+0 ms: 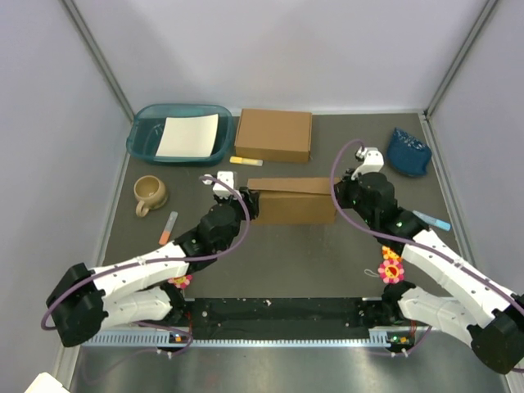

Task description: Fold the paper box

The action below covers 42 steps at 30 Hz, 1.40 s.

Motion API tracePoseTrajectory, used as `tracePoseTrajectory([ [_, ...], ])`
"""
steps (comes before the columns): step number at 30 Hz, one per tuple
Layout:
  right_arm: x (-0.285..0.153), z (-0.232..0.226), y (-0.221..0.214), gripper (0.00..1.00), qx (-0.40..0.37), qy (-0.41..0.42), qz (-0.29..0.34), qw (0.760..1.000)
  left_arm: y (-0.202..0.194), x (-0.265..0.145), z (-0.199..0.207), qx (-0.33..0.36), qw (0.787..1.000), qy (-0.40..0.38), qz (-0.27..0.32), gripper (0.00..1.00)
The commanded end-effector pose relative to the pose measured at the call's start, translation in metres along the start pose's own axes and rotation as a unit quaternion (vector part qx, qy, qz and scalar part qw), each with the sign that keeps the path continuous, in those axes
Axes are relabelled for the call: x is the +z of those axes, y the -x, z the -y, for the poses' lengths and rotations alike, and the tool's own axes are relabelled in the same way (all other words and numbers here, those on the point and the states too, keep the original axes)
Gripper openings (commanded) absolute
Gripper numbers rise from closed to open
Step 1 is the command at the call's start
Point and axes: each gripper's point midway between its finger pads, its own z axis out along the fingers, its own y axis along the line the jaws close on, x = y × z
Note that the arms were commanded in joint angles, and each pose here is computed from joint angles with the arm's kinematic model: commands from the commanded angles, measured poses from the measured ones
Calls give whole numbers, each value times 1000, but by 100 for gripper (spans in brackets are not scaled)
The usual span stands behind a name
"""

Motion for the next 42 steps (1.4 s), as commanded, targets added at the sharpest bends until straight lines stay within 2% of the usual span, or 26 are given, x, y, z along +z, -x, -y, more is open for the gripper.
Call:
tracePoseTrajectory([
  [1,10,14,-44,0,6,-22,-55,998,-84,-29,-41,119,979,20,-161,50],
  [6,14,19,-40,0,10,-33,-55,998,-58,-35,-27,125,979,-8,-158,50],
  [13,23,23,-38,0,9,-54,-74,996,-13,-54,6,145,975,-100,-136,52],
  [18,27,22,-38,0,13,-54,-81,995,17,-67,10,158,973,-119,-116,59],
  [22,28,19,-36,0,16,-49,-82,995,33,-74,8,160,974,-116,-110,61],
  [26,26,18,-35,0,17,-45,-80,996,58,-79,2,121,986,-98,-53,61],
  [27,25,17,-34,0,17,-44,-78,996,76,-81,1,99,991,-92,-16,61],
  [30,24,18,-41,0,18,-39,-85,995,95,-76,-6,58,996,-60,30,50],
  [31,23,17,-43,0,18,-37,-88,995,98,-73,-6,50,997,-53,36,36],
  [33,23,18,-48,0,20,-37,-92,995,99,-62,-3,35,998,-40,39,19],
  [34,23,17,-50,0,21,-34,-94,995,105,-57,-1,25,998,-31,50,5],
  [35,23,18,-51,0,22,-35,-96,995,106,-47,5,18,998,-30,54,1],
  [40,22,19,-56,0,22,-33,-98,994,130,-21,38,-8,995,-53,86,0],
  [42,22,20,-59,0,21,-32,-102,994,121,-8,47,-6,996,-56,76,0],
])
